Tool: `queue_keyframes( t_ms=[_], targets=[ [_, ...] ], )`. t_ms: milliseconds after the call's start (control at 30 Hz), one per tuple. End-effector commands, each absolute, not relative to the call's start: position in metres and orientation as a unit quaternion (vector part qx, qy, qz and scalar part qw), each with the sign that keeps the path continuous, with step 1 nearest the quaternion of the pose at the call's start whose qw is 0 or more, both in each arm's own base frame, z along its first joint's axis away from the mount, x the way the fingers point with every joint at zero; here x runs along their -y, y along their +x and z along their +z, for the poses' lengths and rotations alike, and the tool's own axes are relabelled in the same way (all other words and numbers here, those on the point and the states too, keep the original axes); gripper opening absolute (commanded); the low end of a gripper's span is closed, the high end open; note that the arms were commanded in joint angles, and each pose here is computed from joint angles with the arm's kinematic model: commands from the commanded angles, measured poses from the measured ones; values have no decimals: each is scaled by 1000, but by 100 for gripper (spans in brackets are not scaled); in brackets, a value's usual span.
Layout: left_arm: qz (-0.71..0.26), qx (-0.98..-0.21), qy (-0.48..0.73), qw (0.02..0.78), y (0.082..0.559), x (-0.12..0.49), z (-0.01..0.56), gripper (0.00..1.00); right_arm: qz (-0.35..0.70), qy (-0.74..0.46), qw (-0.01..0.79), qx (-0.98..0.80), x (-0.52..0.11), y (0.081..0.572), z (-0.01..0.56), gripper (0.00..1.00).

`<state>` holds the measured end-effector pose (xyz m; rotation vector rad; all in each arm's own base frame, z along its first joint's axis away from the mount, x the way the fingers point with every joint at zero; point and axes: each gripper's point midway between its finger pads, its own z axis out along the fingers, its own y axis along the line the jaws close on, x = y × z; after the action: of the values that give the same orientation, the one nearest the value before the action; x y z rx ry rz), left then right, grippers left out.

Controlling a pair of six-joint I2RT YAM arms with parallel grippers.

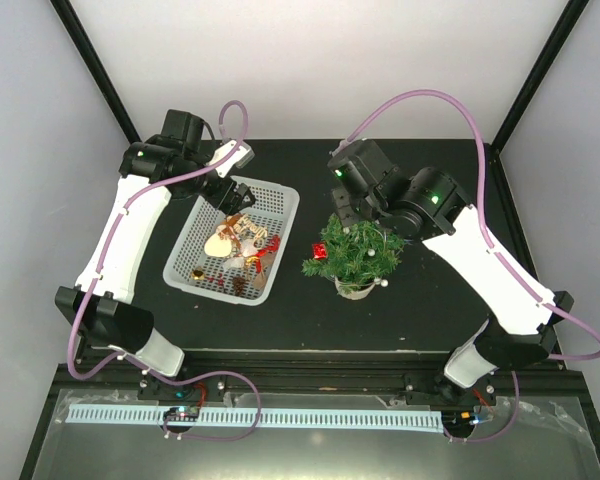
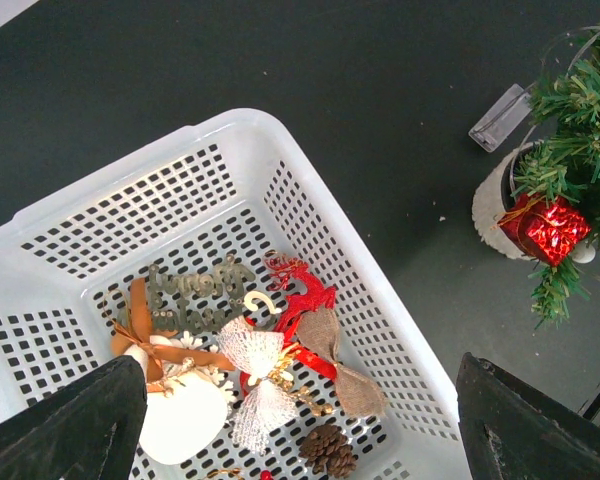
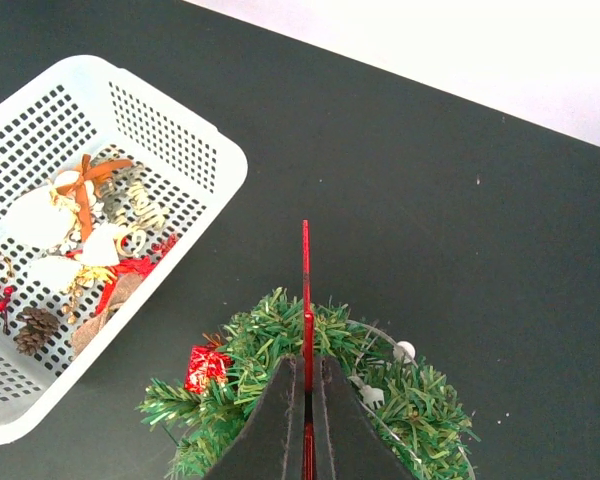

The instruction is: Decorate the small christmas tree

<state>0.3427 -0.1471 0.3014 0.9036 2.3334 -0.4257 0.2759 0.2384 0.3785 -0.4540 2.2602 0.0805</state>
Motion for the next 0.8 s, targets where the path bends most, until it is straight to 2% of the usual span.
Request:
queue_keyframes(
  t_ms=[0, 767],
  targets=[
    [-157, -875, 341, 307, 343, 149, 307, 85, 37, -168, 430, -886, -233, 275, 394, 1],
    [-156, -876, 342, 302, 345, 149, 303, 85, 45, -167, 436, -883, -238, 278, 396, 1]
  ],
)
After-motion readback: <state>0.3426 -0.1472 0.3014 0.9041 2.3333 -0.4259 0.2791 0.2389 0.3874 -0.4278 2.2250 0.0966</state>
